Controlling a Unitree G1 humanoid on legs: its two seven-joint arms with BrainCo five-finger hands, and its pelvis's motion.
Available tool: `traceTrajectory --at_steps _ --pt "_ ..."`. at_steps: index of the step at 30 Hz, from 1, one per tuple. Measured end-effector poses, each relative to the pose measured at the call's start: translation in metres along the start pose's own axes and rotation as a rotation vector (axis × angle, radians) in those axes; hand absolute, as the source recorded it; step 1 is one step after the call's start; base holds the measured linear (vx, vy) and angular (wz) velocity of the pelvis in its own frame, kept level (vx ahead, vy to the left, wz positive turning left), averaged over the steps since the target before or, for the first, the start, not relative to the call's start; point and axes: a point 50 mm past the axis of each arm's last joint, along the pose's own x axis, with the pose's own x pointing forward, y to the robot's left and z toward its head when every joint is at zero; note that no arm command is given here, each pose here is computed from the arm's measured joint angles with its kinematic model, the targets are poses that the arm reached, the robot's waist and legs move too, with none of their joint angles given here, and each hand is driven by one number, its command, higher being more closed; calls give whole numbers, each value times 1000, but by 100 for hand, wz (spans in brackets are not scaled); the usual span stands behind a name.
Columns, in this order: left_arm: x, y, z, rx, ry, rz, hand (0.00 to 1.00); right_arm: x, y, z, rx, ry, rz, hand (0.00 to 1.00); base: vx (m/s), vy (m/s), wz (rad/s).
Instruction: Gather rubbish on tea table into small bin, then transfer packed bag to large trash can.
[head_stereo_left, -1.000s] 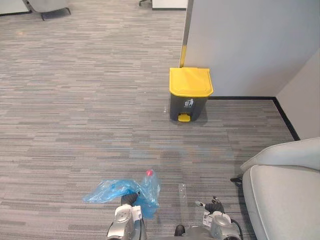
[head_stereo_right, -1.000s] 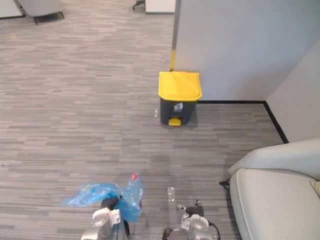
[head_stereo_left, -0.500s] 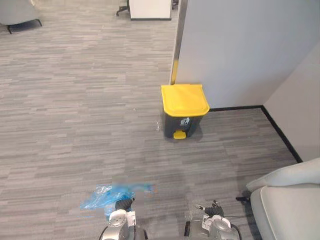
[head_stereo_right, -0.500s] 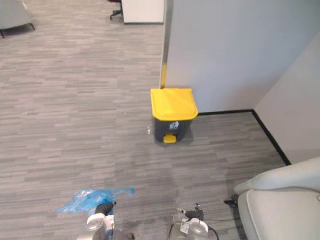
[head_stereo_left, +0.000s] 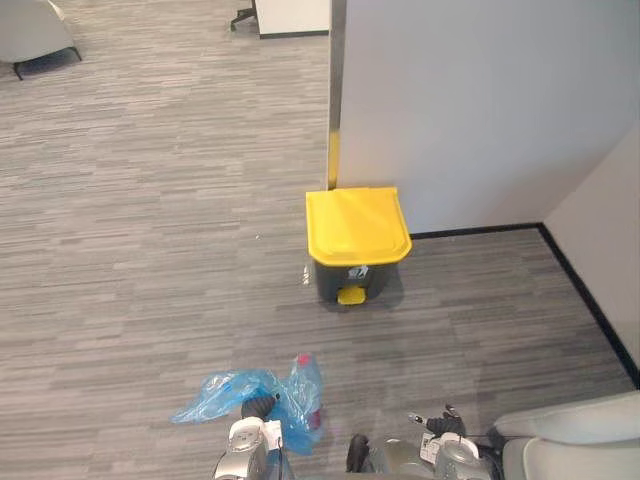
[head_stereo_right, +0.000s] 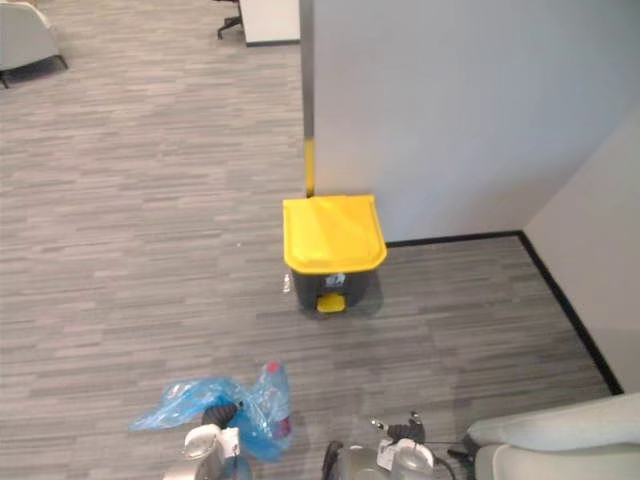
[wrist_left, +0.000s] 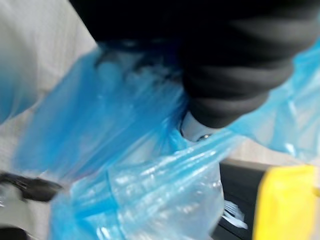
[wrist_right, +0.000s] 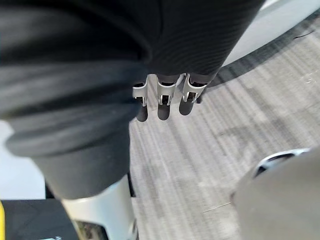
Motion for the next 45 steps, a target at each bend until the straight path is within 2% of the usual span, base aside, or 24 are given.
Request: traceTrajectory --at_steps 4,14,22,28,37,45 --pt "0 -3 0 -3 0 -6 100 0 -5 -4 10 14 -16 0 312 131 -36" --pt "1 18 -10 51 41 38 100 -2 -5 -8 8 21 -14 0 217 158 -5" --pt "2 24 -8 42 38 59 100 -2 -6 -9 3 21 -18 0 269 -123 46" --pt "2 -4 -11 15 62 -4 100 1 -23 -11 22 36 -68 0 336 -206 28" --pt "0 -4 -11 13 50 -18 100 -1 -28 -21 5 64 -77 0 121 34 -8" --pt "2 9 -15 114 72 -7 100 -5 -20 -31 18 101 -58 0 3 131 -19"
